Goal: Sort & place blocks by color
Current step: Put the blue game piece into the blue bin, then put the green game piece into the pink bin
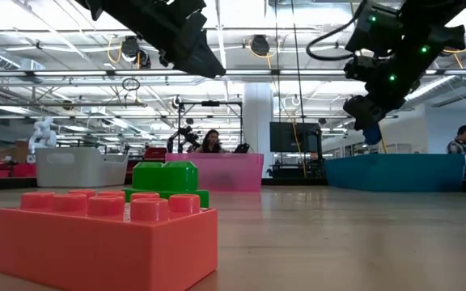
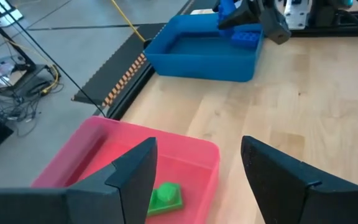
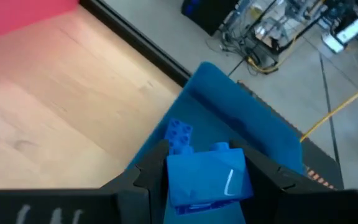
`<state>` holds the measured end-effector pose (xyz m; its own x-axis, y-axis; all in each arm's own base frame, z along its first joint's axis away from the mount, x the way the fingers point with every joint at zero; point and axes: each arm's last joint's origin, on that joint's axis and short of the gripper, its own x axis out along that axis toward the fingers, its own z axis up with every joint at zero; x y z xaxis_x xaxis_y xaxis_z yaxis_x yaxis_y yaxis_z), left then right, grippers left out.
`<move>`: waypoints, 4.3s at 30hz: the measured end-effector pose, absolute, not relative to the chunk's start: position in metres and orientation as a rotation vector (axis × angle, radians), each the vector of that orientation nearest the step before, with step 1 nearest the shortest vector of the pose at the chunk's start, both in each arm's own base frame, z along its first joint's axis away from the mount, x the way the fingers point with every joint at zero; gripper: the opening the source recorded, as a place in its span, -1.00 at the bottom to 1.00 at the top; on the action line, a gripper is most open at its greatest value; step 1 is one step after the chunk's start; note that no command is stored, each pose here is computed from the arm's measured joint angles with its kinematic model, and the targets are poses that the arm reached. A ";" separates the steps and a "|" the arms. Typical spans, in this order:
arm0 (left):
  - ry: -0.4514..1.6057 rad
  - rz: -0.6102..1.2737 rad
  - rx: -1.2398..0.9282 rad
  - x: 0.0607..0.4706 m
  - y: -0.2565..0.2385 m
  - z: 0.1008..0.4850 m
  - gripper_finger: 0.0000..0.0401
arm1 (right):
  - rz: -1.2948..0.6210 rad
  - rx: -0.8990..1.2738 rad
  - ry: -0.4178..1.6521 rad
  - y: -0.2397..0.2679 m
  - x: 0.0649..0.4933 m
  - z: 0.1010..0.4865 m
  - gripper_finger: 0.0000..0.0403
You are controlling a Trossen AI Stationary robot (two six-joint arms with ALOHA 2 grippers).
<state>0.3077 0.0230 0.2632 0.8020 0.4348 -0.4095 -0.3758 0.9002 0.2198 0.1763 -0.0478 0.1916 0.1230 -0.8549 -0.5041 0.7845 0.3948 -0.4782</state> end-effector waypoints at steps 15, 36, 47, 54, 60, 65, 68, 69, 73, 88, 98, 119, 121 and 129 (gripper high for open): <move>0.465 0.441 0.109 0.308 0.023 0.263 0.16 | -1.317 -0.018 0.805 -0.051 0.152 0.154 0.44; 0.508 0.440 0.117 0.306 0.023 0.260 0.16 | -0.756 0.016 0.540 -0.035 0.171 0.202 0.55; 0.499 0.376 0.094 0.307 0.021 0.260 0.16 | -0.081 0.223 0.569 -0.001 0.177 0.204 0.55; 0.467 0.096 0.056 0.312 -0.014 0.260 0.16 | -0.042 0.207 0.541 0.013 0.178 0.207 0.55; 0.582 -0.072 0.032 0.299 -0.064 0.250 0.16 | 0.053 0.166 0.580 0.031 0.175 0.204 0.55; 0.687 -0.095 0.009 0.284 -0.106 0.238 0.16 | 0.032 0.108 0.572 0.046 0.176 0.201 0.55; 0.719 -0.104 0.047 0.277 -0.126 0.229 0.16 | 0.051 0.097 0.532 0.056 0.180 0.201 0.55; 0.721 -0.113 0.062 0.276 -0.132 0.227 0.16 | 0.067 0.100 0.511 0.059 0.182 0.202 0.55; 0.777 -0.128 0.093 0.275 -0.143 0.213 0.16 | 0.121 0.107 0.455 0.072 0.191 0.202 0.55; 0.914 -0.204 0.155 0.294 -0.132 0.175 0.16 | 0.128 0.137 0.396 0.085 0.207 0.193 0.56; 0.923 -0.258 0.171 0.307 -0.132 0.153 0.39 | 0.124 0.158 0.388 0.085 0.207 0.193 0.56; 0.948 -0.267 0.150 0.318 -0.135 0.123 0.38 | 0.122 0.157 0.401 0.085 0.207 0.192 0.55; 0.953 -0.282 0.139 0.318 -0.135 0.123 0.20 | 0.122 0.157 0.402 0.085 0.207 0.192 0.55; 0.945 -0.281 0.119 0.320 -0.132 0.124 -0.34 | 0.124 0.141 0.402 0.085 0.207 0.192 0.55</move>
<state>0.3195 -0.1322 0.1237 0.5524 -0.1851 -0.8127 0.2888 0.9571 -0.0217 0.2070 0.0851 0.1921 0.9131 0.1474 -0.3801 -0.0918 0.9827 0.1606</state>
